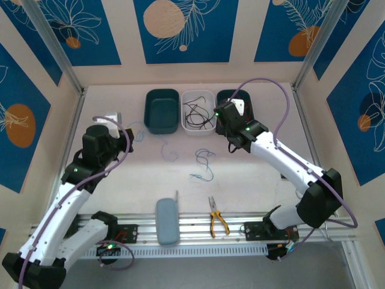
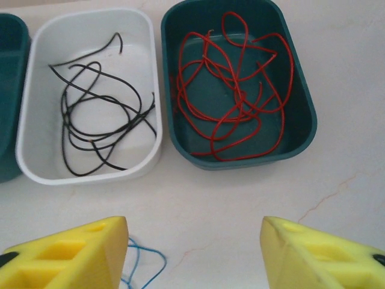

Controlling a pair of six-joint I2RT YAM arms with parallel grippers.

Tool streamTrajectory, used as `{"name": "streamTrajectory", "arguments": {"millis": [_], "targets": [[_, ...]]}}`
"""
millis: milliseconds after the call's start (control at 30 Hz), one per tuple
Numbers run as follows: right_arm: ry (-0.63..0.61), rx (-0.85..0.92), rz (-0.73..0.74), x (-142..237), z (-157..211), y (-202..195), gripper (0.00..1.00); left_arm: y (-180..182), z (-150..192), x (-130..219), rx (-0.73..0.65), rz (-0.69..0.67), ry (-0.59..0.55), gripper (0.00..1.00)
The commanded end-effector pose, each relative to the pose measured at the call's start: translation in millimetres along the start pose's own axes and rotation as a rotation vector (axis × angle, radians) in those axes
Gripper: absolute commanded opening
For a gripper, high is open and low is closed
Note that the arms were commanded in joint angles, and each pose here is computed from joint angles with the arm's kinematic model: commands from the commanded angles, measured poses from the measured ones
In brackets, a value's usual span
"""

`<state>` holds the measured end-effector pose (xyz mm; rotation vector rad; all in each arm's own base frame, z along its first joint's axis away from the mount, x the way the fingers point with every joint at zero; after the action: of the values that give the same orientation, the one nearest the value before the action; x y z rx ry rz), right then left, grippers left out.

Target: Untangle the cables

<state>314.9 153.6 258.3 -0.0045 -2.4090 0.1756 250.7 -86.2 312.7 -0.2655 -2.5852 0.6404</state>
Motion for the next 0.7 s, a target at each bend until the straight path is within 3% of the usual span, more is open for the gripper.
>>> {"name": "streamTrajectory", "arguments": {"millis": [0, 133, 167, 200, 433, 667], "targets": [[-0.003, -0.022, -0.042, 10, -1, -2, 0.67, -26, -31, 0, -0.024, 0.091, -0.039, 0.0], [0.017, -0.042, -0.041, 13, 2, -7, 0.81, -54, -68, -12, -0.05, 0.143, -0.062, 0.0], [0.022, -0.045, -0.038, 13, 3, -8, 0.94, -61, -76, -15, -0.056, 0.159, -0.07, 0.0], [0.023, -0.049, -0.039, 14, 3, -9, 0.99, -67, -85, -19, -0.064, 0.169, -0.078, 0.0], [0.039, -0.055, -0.051, 16, 9, -10, 0.99, -87, -131, -58, -0.089, 0.164, -0.148, 0.0], [0.054, -0.054, -0.048, 17, 13, -12, 0.99, -80, -145, -104, -0.083, 0.116, -0.164, 0.0]]}}
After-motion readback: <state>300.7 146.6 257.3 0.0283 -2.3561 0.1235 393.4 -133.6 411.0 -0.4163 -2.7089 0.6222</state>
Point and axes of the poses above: each hand's point on the last joint's axis, 136 mm out from that joint toward the fingers, its own x axis back along the fingers, its own y axis along the line the jaws close on, z = x × y, the point moved 5 cm from there along x, back along the fingers, and after that the axes turned 13 degrees about x, right-handed, at the moved point
